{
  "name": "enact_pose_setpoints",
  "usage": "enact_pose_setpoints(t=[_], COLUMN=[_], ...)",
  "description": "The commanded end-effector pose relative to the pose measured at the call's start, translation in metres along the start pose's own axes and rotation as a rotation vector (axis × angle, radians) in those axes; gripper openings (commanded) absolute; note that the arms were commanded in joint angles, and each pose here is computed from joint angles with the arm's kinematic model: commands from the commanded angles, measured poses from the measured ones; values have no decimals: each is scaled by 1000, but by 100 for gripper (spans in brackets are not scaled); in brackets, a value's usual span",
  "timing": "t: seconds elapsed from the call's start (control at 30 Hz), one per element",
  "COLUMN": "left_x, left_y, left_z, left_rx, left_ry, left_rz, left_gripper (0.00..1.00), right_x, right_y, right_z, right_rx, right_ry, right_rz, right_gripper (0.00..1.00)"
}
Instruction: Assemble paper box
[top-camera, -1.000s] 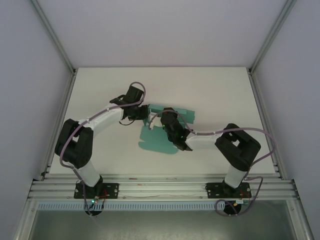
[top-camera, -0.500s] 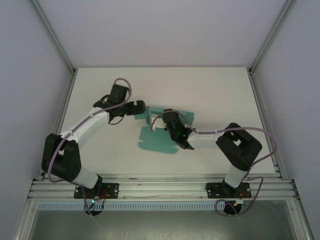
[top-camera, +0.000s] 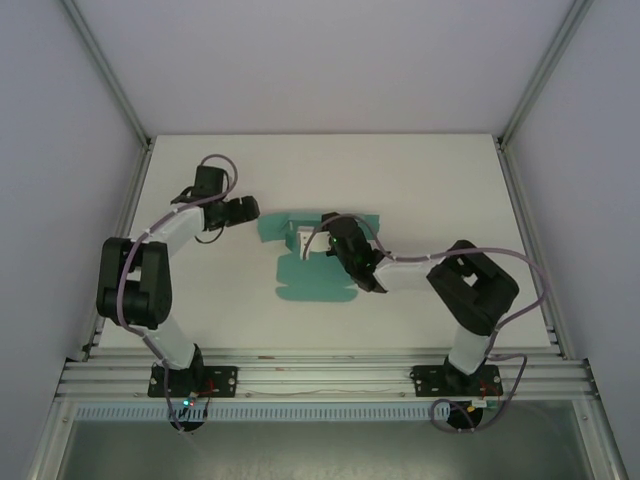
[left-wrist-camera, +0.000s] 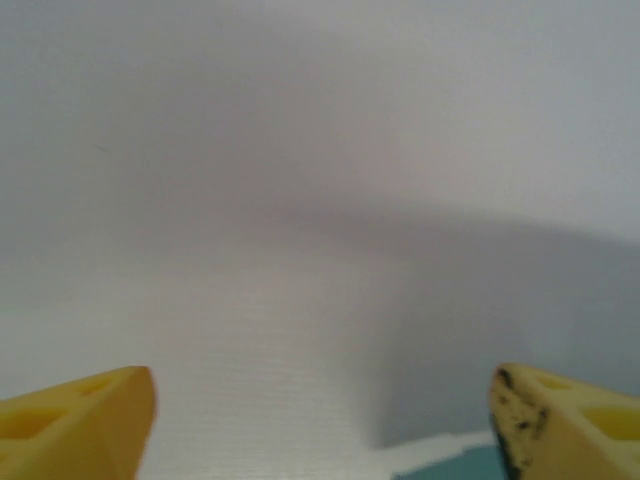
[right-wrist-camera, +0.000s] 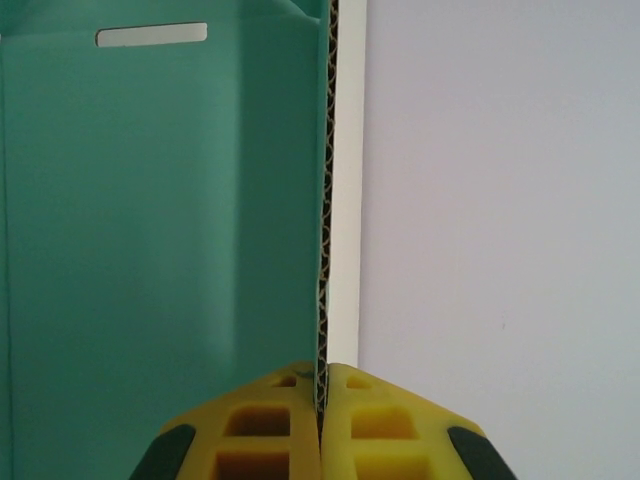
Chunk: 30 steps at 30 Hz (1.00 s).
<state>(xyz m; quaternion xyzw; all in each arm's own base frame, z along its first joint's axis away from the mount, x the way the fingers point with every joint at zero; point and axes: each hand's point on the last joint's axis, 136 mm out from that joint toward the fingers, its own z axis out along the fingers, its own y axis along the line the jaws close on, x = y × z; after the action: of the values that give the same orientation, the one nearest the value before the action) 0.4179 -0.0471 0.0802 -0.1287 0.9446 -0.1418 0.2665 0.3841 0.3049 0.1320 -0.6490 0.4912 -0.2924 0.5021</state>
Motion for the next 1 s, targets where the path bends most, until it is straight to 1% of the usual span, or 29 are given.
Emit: enact_pose_setpoints(t=[0.0, 0.13, 0.23, 0.3, 0.4, 0.43, 0.6, 0.7, 0.77, 0.87, 0.97], left_x=[10, 25, 40, 50, 56, 58, 61, 68, 70, 71, 71], left_y=[-31, -47, -76, -95, -108, -109, -99, -102, -105, -114, -115], left_z=[2, -1, -6, -10, -12, -12, -8, -8, -8, -11, -2], left_rx=[191, 270, 349, 376, 391, 402, 348, 359, 347, 398, 397], left_ry=[-7, -19, -43, -76, -125, -133, -157, -179, -222, -285, -280], left_rz=[72, 122, 220, 294, 335, 337, 344, 378, 407, 411, 417], left_gripper=[75, 64, 60, 60, 62, 63, 63, 64, 66, 68, 68], right_x=[-7, -1, 3, 7, 10, 11, 17, 17, 19, 17, 14], right_y=[-20, -22, -21, -16, -14, -15, -22, -13, -12, -2, 13], right_z=[5, 8, 11, 12, 10, 10, 5, 0, -1, -3, -7], right_rx=[45, 67, 101, 93, 93, 97, 142, 142, 156, 145, 127], right_ry=[-25, 8, 29, 47, 57, 61, 85, 68, 84, 73, 56], right_rz=[3, -11, -27, -39, -46, -44, -36, -78, -74, -102, -135], right_gripper=[0, 0, 0, 0, 0, 0, 0, 0, 0, 0, 0])
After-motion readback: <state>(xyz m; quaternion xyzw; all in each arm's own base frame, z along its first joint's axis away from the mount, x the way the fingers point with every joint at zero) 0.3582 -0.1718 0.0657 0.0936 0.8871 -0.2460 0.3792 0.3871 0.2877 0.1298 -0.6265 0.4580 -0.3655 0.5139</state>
